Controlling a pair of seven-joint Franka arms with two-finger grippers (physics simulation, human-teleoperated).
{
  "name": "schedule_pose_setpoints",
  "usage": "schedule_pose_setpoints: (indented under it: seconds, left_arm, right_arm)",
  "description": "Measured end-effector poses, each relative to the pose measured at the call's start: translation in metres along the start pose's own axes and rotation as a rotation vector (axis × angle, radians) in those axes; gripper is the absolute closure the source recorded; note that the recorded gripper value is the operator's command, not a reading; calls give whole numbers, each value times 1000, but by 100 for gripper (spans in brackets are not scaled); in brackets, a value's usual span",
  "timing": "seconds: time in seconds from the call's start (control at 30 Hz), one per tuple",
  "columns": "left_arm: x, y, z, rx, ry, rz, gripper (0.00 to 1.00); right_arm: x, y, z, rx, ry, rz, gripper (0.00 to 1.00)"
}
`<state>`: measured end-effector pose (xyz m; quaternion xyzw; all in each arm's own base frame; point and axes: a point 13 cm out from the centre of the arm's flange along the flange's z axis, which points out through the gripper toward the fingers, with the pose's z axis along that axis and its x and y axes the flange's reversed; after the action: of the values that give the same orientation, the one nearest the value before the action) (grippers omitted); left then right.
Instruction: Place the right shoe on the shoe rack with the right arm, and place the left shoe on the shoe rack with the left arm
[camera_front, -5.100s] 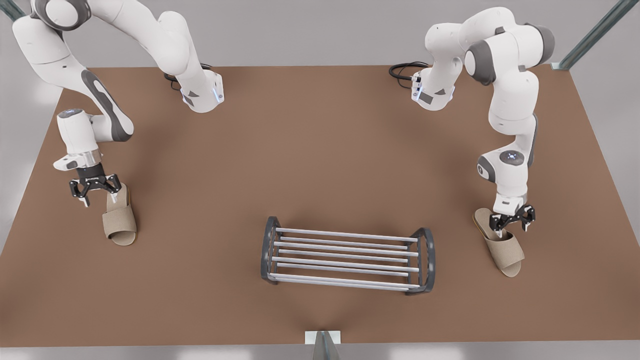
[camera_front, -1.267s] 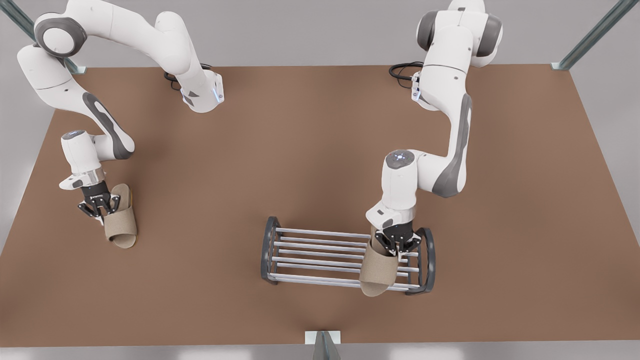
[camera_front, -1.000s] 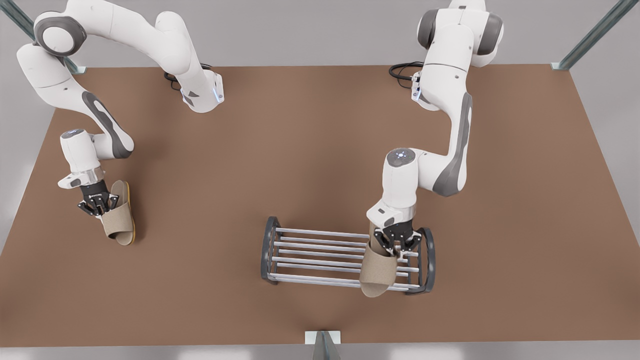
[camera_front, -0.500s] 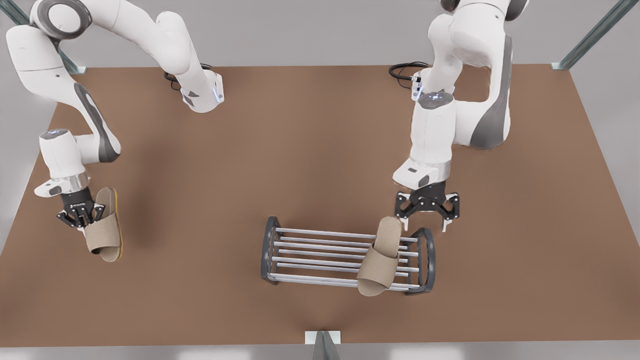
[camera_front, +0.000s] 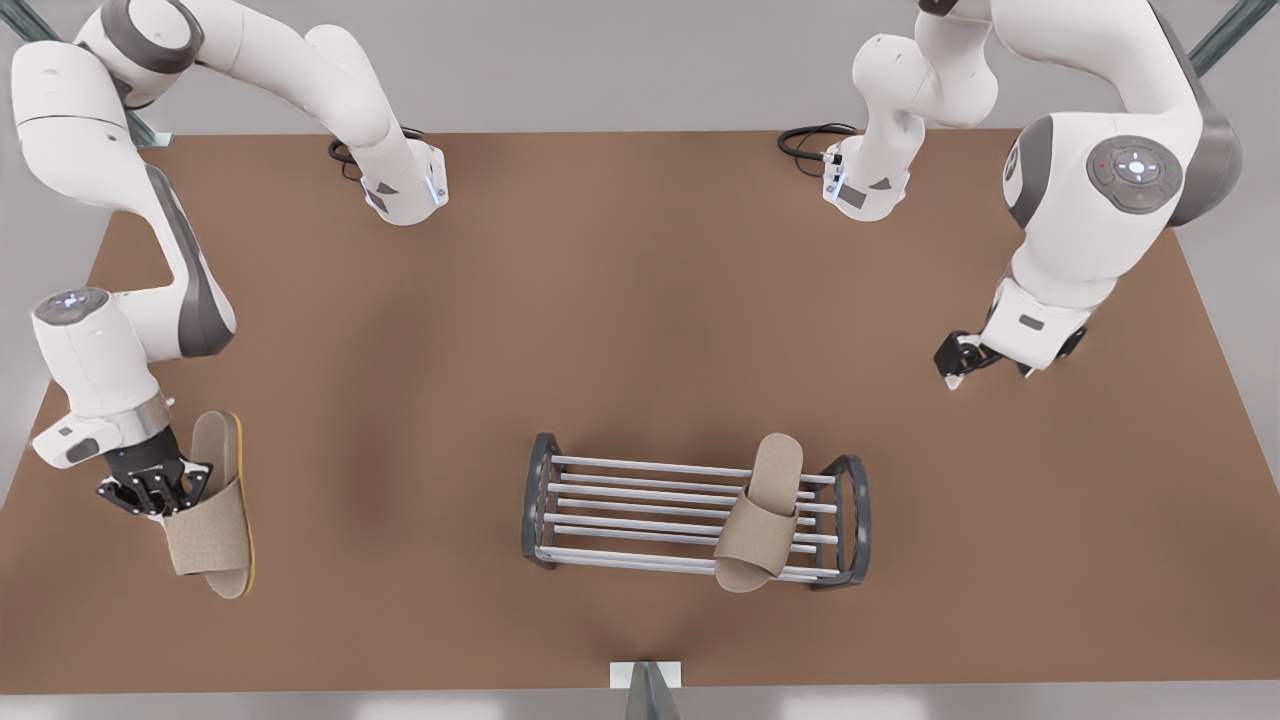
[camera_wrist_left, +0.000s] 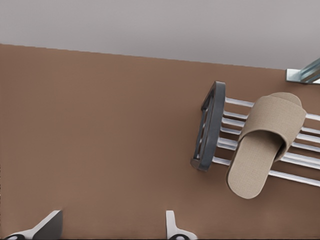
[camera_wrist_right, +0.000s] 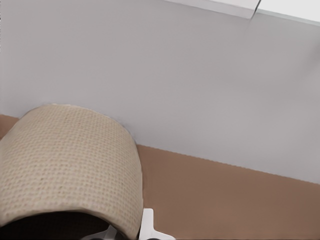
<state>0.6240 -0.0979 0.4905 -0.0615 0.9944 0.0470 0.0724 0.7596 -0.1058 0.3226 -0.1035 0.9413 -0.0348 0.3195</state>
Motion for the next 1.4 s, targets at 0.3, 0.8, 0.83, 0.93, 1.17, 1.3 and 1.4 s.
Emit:
schedule_pose_setpoints:
  seconds: [0.3, 0.8, 0.83, 0.93, 1.17, 1.3, 1.4]
  left_arm:
    - [24, 4, -1, -21, 81, 73, 0]
    - [29, 22, -3, -45, 104, 116, 0]
    - [29, 23, -4, -45, 103, 117, 0]
    - [29, 22, -5, -42, 102, 128, 0]
    - [13, 37, -18, 98, 140, 158, 0]
    - [30, 36, -7, 113, 172, 215, 0]
    - [31, 35, -6, 114, 172, 244, 0]
  right_arm:
    - [-85, 102, -42, 6, 78, 19, 79]
    - [-69, 303, -63, 7, 206, 65, 79]
    - [-68, 309, -63, 18, 205, 79, 79]
    - [-79, 334, -65, 60, 184, 122, 79]
    - [-107, 389, -76, 148, 94, 231, 79]
    - [-103, 440, -91, 126, 70, 269, 79]
    - [-98, 466, -87, 156, 41, 283, 79]
